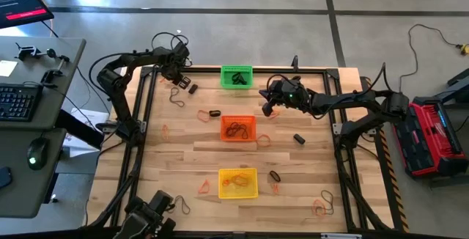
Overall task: Sort rubber bands into baskets
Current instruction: Put the orange rubber band into the yellow bin
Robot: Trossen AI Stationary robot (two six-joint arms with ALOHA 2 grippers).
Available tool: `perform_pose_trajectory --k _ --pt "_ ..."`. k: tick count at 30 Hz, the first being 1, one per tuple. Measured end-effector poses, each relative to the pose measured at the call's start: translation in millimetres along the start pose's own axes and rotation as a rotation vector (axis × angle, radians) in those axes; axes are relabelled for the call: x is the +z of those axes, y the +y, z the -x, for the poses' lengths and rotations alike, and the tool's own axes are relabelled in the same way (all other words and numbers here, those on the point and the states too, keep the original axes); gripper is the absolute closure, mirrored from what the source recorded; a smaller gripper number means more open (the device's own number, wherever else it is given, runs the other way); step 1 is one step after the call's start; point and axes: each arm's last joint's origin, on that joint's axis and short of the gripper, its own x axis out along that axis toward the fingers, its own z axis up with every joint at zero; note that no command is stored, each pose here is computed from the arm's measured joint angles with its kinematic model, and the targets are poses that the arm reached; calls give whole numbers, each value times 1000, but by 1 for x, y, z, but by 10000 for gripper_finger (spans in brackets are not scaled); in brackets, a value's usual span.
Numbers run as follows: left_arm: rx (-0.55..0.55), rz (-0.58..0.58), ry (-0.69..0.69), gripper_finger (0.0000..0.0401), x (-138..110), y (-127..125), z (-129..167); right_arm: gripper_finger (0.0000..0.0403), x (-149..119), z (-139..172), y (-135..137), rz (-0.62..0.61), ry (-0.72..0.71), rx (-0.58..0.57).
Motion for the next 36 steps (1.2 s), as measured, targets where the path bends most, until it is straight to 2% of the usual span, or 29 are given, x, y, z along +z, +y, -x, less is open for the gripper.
perform_pose_trajectory --k 11,15,21,26,36 --pt "-12 32 9 295 -1 12 -3 403 0 0 0 0 0 0" --pt "2 4 8 324 -1 13 -4 403 0 0 0 0 0 0" --pt "10 -45 13 389 -2 13 -5 403 0 0 0 0 0 0" --pt "13 -129 35 397 -4 5 -2 403 0 0 0 0 1 0" --pt "10 -279 -98 400 -5 -26 37 403 -1 0 0 1 6 -1"
